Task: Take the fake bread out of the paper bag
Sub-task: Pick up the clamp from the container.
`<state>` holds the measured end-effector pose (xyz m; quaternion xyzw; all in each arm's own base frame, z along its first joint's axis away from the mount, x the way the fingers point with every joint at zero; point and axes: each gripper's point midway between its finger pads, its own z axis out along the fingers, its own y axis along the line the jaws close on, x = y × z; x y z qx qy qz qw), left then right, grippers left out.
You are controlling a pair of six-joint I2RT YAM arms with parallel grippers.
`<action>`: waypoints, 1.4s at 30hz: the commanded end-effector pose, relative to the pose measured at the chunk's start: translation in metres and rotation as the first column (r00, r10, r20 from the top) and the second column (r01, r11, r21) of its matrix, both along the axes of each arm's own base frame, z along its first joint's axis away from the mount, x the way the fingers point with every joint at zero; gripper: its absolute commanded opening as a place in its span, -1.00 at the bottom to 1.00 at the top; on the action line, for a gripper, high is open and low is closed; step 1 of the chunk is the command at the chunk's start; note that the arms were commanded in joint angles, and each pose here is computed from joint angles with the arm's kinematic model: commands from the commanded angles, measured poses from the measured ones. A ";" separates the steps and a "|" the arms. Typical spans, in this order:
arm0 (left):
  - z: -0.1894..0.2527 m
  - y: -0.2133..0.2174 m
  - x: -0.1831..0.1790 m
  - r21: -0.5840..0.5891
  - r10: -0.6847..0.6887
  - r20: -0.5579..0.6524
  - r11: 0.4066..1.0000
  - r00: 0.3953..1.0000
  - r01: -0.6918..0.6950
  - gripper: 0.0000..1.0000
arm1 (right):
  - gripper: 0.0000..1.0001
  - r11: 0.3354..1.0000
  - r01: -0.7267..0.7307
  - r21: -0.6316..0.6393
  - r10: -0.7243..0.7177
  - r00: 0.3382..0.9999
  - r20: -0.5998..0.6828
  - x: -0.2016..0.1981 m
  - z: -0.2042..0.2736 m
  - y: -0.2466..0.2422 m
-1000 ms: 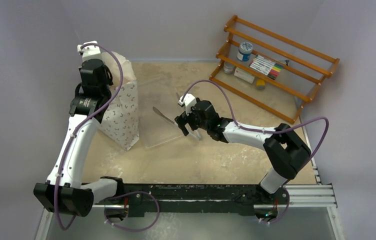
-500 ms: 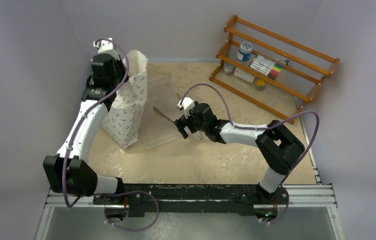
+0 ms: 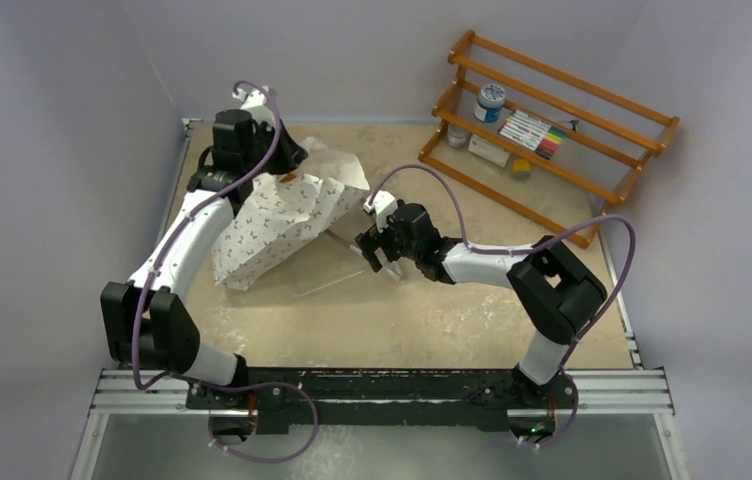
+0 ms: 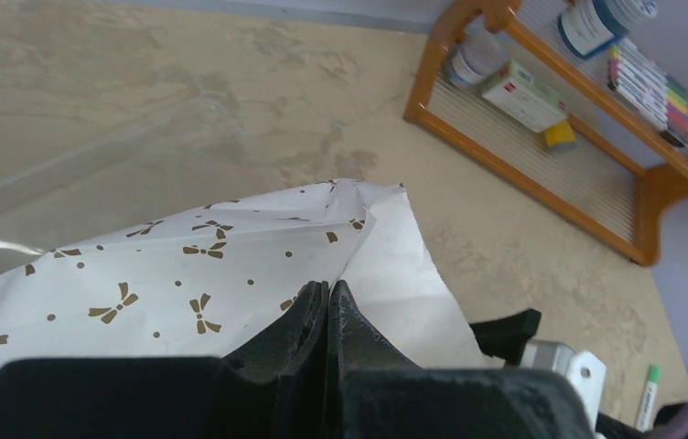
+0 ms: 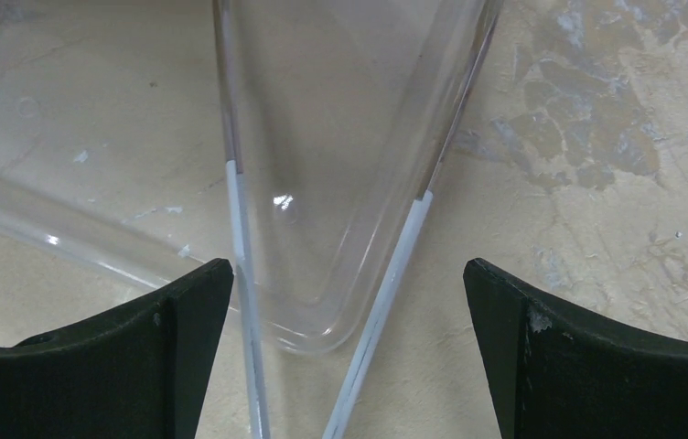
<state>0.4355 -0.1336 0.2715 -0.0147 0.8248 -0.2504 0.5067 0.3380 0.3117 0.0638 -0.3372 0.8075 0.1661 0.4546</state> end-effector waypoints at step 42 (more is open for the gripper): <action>-0.012 0.047 -0.091 0.116 0.287 -0.020 0.952 0.958 -0.283 -1.00 | 0.18 0.992 -0.091 0.084 0.095 0.994 -0.050 -0.013 -0.012 0.017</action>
